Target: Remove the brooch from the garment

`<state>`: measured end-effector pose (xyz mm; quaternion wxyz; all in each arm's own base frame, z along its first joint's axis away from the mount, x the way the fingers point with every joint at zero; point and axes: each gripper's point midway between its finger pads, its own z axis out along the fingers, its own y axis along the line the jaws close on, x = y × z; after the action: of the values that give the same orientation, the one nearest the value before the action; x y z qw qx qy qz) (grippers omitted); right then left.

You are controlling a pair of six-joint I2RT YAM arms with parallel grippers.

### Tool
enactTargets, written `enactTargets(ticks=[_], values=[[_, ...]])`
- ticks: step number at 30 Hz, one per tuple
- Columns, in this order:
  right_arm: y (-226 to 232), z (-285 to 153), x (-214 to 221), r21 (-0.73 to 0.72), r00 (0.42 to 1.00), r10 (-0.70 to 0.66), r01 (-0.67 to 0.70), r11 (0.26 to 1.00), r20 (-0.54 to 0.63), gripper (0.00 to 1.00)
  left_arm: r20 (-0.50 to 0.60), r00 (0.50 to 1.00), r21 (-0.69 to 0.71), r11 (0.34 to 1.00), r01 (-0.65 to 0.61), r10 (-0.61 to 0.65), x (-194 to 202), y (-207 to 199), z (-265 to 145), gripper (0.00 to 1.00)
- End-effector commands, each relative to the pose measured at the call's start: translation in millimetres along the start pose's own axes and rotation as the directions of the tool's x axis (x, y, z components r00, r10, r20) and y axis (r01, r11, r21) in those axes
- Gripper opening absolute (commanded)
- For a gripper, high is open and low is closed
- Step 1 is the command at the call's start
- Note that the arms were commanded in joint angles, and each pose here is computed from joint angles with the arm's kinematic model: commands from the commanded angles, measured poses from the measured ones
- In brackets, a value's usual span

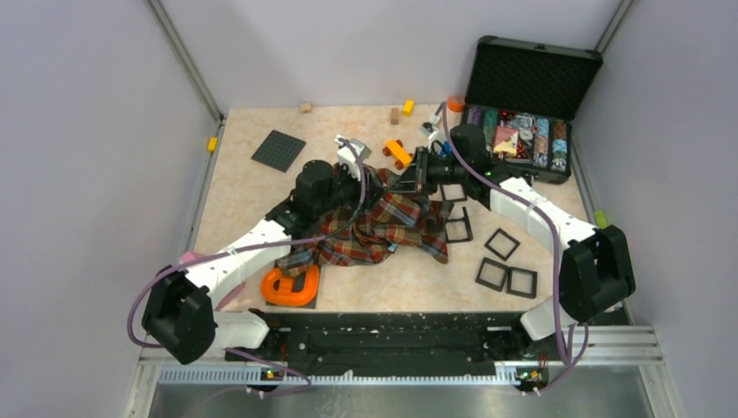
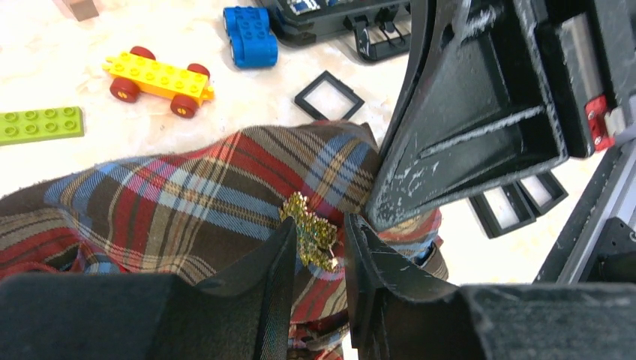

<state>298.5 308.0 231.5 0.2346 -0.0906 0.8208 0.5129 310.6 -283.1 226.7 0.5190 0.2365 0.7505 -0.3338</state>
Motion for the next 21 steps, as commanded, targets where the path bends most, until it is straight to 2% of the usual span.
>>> enactTargets(ticks=[1, 8, 11, 14, 17, 19, 20, 21], values=[[29.7, -7.3, -12.9, -0.074, 0.996, -0.066, 0.070, 0.995, 0.054, 0.00, 0.059, 0.998, -0.005, 1.000, 0.027, -0.027, -30.9, -5.4, 5.1, 0.34], [30.1, -5.2, -14.2, -0.078, 0.996, -0.066, 0.071, 0.994, 0.056, 0.00, -0.040, 0.999, -0.082, 0.996, 0.031, -0.035, -15.5, 6.9, 9.8, 0.34], [29.1, -4.8, -15.0, -0.073, 0.996, -0.067, 0.071, 0.995, 0.059, 0.00, -0.052, 0.998, -0.080, 0.996, 0.040, -0.044, -13.1, 6.3, 11.2, 0.38], [29.2, -4.5, -14.7, -0.073, 0.996, -0.067, 0.071, 0.995, 0.058, 0.00, -0.119, 0.990, -0.122, 0.991, 0.054, -0.069, -3.4, 12.1, 10.8, 0.38], [29.1, -4.2, -14.3, -0.068, 0.996, -0.069, 0.073, 0.995, 0.060, 0.00, -0.144, 0.987, -0.169, 0.984, 0.047, -0.072, 0.1, 20.4, 10.7, 0.30], [28.8, -3.6, -13.1, -0.067, 0.996, -0.070, 0.074, 0.995, 0.057, 0.00, -0.142, 0.988, -0.180, 0.983, 0.040, -0.067, -0.8, 22.8, 11.1, 0.15], [29.0, -3.5, -12.7, -0.066, 0.996, -0.071, 0.075, 0.995, 0.056, 0.00, -0.141, 0.988, -0.182, 0.983, 0.039, -0.065, -1.8, 23.1, 11.3, 0.03], [28.1, -3.2, -11.9, -0.062, 0.996, -0.072, 0.075, 0.995, 0.054, 0.00, -0.143, 0.988, -0.187, 0.982, 0.038, -0.065, -1.8, 24.3, 11.5, 0.00]])
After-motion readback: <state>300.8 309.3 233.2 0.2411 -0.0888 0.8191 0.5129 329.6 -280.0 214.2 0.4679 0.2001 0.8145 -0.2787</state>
